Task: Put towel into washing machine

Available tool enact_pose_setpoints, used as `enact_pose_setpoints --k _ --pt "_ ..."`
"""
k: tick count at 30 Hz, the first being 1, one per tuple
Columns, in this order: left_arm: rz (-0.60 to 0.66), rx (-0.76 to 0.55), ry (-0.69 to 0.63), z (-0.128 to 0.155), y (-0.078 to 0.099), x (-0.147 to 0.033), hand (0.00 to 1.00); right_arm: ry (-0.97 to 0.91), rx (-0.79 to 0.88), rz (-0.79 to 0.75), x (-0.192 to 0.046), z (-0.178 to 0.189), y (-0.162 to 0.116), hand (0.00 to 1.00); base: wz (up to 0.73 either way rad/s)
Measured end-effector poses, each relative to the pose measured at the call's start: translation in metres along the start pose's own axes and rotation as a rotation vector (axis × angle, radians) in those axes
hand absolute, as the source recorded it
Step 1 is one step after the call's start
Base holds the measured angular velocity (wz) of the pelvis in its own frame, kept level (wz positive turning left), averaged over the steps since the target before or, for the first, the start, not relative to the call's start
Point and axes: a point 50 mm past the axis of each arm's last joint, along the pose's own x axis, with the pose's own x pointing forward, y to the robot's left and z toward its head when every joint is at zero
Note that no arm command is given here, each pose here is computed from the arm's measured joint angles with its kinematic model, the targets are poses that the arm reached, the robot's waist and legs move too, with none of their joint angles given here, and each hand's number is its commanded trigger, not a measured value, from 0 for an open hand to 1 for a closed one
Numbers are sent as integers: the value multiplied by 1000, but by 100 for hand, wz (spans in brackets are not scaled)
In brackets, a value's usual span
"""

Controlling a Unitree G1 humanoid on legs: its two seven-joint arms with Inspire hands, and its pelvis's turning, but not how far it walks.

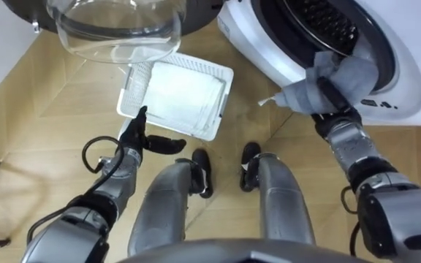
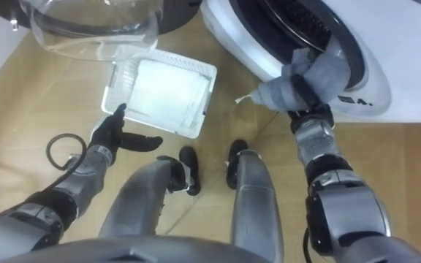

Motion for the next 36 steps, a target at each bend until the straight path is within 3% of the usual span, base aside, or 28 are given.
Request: enact_pose_setpoints --k 2,4,5,9,14,36 --pt "4 6 13 -5 2 -1 0 14 75 15 0 8 7 100 10" --pt "14 13 18 -6 7 -2 0 18 129 47 -1 14 18 64 0" --pt "15 15 20 -6 8 -2 0 11 153 65 -1 20 22 0 0" --pt "17 23 29 -9 9 -3 0 -4 229 110 -3 34 33 0 0" --pt "23 28 42 -13 12 -4 0 2 459 198 -8 57 64 0 0" --pt "57 33 100 -21 18 -5 0 3 668 143 -8 75 60 0 5"
